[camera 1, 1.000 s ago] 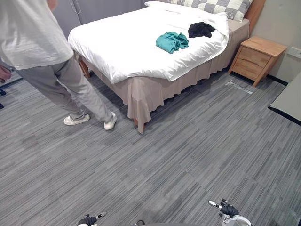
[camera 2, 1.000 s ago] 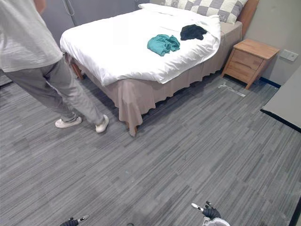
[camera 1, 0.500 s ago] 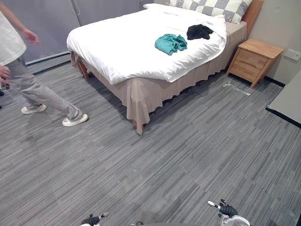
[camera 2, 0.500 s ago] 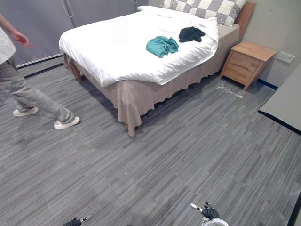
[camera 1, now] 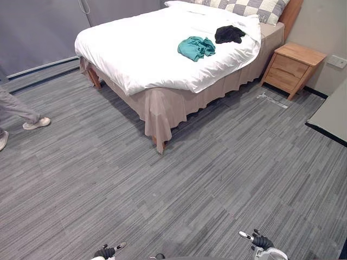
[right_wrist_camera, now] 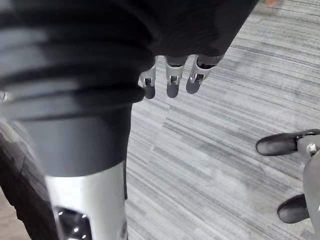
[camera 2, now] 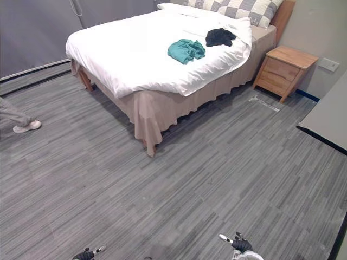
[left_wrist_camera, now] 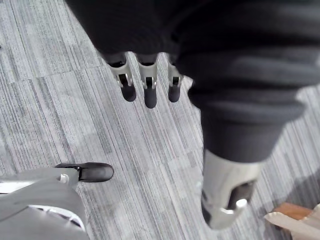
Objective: Tidy the bed and pick cloth on bed and put in laundry
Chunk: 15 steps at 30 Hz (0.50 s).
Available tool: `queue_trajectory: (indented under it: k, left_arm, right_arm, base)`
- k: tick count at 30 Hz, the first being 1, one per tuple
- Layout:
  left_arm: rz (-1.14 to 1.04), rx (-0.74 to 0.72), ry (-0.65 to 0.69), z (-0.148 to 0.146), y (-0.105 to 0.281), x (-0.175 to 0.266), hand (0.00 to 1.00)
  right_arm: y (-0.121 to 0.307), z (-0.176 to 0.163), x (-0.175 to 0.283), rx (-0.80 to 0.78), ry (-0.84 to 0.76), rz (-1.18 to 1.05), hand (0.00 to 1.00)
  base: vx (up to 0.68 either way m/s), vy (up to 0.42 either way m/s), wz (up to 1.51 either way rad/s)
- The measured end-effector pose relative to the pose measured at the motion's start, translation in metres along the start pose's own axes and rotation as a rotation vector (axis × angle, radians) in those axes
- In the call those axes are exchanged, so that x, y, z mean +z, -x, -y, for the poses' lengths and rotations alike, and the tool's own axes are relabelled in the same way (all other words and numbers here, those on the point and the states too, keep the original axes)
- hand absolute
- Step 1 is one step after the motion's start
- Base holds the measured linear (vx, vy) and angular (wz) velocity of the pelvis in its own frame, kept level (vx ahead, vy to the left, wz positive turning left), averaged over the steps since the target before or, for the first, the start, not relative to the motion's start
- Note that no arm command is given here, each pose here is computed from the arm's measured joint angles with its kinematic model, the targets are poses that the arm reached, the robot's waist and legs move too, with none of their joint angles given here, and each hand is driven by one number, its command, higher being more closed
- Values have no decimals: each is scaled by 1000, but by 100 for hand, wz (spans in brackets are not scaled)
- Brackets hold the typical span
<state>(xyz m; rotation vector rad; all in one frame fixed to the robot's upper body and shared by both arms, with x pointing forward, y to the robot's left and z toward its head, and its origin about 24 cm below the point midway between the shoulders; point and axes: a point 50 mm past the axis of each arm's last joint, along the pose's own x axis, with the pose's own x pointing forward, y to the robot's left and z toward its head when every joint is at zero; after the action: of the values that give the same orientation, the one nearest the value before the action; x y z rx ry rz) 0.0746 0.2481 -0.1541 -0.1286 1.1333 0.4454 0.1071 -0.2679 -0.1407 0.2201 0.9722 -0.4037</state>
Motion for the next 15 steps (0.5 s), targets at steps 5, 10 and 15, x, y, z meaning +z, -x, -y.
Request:
queue_trajectory:
  k: [5,10,15]
  left_arm:
    - [-2,-15,-6,5,0,-1,0]
    - [9,-46,-62,13,-2,6,0]
    - [51,-66,-85,15,-4,24,0]
  right_arm:
    - [0,0,2,-5,0,6,0]
    - [-3,-13,6,24,20,6,0]
    - [1,-14,-20,22,-6,-85,0]
  base:
    - [0,0,0]
    - [-12,21,-18]
    - [216,-86,14]
